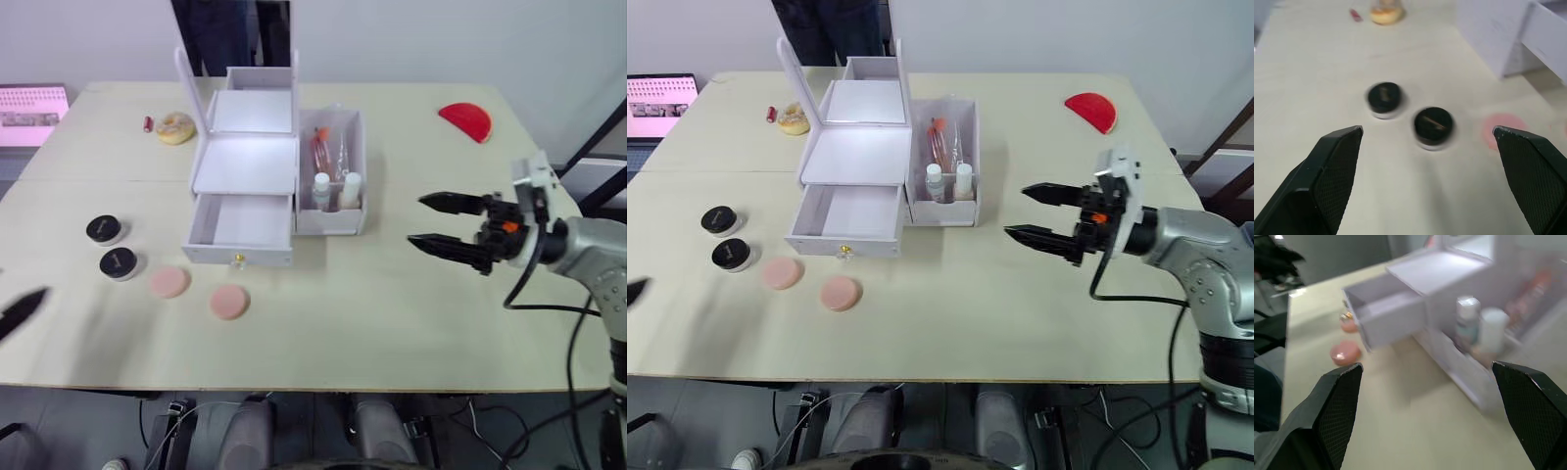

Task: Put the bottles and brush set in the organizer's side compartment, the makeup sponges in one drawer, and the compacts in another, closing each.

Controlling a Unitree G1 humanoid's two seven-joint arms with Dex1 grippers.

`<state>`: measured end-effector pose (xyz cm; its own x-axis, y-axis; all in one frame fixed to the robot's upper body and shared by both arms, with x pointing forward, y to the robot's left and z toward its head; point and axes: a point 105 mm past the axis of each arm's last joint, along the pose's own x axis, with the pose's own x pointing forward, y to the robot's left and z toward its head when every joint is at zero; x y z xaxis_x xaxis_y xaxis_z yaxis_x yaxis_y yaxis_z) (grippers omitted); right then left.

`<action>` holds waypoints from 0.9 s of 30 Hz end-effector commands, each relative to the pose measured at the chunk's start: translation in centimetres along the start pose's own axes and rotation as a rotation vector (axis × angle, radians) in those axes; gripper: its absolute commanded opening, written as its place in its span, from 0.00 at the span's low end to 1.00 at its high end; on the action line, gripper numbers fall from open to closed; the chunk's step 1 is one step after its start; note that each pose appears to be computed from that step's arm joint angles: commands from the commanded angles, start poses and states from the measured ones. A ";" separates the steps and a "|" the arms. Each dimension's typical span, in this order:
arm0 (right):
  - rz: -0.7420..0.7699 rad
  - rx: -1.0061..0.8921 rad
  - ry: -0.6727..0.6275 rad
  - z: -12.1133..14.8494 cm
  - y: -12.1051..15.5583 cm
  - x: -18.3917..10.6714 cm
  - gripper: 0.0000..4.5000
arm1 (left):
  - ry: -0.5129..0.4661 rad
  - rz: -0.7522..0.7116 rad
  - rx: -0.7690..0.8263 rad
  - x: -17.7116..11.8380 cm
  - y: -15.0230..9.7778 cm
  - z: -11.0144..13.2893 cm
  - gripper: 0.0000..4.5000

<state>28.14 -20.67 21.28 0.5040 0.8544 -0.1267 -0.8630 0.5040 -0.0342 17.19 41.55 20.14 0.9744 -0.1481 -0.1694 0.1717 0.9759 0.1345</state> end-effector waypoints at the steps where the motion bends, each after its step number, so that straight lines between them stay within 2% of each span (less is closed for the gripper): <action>1: -0.133 -0.005 -0.002 -0.3 -2.0 -4.4 1.00 | 0.015 0.073 0.008 -2.1 3.4 0.2 1.00; 4: -0.248 0.031 0.052 -2.8 -3.0 -8.3 1.00 | 0.040 0.121 0.000 -2.8 5.4 -0.4 1.00; 7: -0.300 0.042 0.062 -3.6 -2.9 -10.2 1.00 | 0.038 0.148 0.001 -2.7 6.6 -0.6 1.00; 11: -0.319 0.033 0.074 -4.0 -2.6 -10.5 1.00 | 0.039 0.126 0.007 -2.0 6.7 -0.6 1.00; 15: -0.291 0.020 0.055 -3.6 -1.8 -9.0 1.00 | 0.055 0.070 0.016 -0.5 5.9 -1.0 1.00; 19: -0.233 -0.014 0.026 -2.2 -1.1 -6.6 1.00 | 0.067 -0.033 0.031 1.1 3.8 -1.2 1.00; 25: -0.095 -0.067 -0.025 0.2 0.8 -1.9 1.00 | 0.055 -0.211 0.062 4.1 -2.2 -1.5 1.00; 27: -0.027 -0.075 -0.042 0.9 1.9 -0.4 1.00 | 0.047 -0.268 0.069 4.9 -4.9 -1.7 1.00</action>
<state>26.78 -21.28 21.11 0.5680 0.8163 -0.1052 -0.8229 0.5617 -0.0852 20.39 37.99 15.96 0.8921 -0.3572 -0.2769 0.3985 0.9106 0.1093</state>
